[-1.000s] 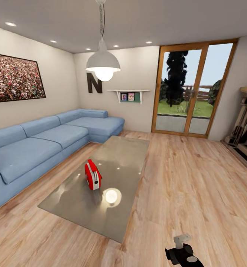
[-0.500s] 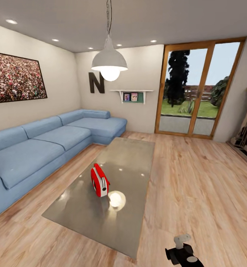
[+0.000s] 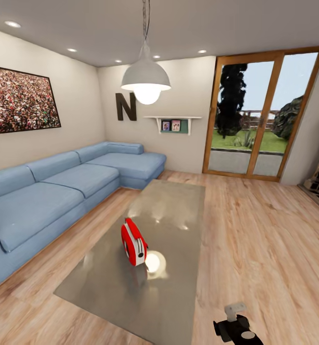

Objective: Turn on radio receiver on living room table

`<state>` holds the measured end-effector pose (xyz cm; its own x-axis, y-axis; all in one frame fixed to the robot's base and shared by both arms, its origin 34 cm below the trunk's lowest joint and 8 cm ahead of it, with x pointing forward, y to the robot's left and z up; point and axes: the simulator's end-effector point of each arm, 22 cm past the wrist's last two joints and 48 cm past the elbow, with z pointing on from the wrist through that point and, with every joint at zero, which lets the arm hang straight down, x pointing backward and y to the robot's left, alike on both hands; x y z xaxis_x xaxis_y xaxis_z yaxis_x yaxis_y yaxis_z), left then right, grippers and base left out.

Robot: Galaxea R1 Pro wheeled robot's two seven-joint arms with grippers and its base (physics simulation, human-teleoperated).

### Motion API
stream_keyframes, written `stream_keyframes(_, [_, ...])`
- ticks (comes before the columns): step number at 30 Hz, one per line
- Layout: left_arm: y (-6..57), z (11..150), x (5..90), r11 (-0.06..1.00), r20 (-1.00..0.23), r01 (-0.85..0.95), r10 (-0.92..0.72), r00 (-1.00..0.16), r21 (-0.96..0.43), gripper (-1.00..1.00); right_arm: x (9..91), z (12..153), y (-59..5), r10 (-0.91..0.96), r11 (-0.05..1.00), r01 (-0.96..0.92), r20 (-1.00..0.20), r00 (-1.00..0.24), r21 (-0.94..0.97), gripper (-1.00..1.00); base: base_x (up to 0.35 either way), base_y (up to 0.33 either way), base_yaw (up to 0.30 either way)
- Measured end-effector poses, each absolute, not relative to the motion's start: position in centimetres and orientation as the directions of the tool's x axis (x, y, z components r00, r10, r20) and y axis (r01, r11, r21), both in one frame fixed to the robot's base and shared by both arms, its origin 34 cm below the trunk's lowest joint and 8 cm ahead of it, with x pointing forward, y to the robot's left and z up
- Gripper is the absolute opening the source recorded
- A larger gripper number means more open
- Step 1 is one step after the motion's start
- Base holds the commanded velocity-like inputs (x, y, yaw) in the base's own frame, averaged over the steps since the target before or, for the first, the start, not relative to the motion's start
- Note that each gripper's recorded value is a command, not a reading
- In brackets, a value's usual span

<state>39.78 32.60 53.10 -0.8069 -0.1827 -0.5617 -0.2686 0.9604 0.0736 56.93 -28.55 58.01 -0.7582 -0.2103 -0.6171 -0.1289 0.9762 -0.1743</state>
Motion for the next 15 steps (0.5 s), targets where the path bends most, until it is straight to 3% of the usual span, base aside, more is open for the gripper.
stream_keyframes(15, [32.61, 53.10, 39.78, 0.961, -0.562, -0.267, -0.181, -0.807, 0.074, 1.00, 56.93, 58.01, -28.52, -0.212, 0.976, -0.131, -0.617, -0.758, -0.175, 1.00, 0.223, 0.232, 0.000])
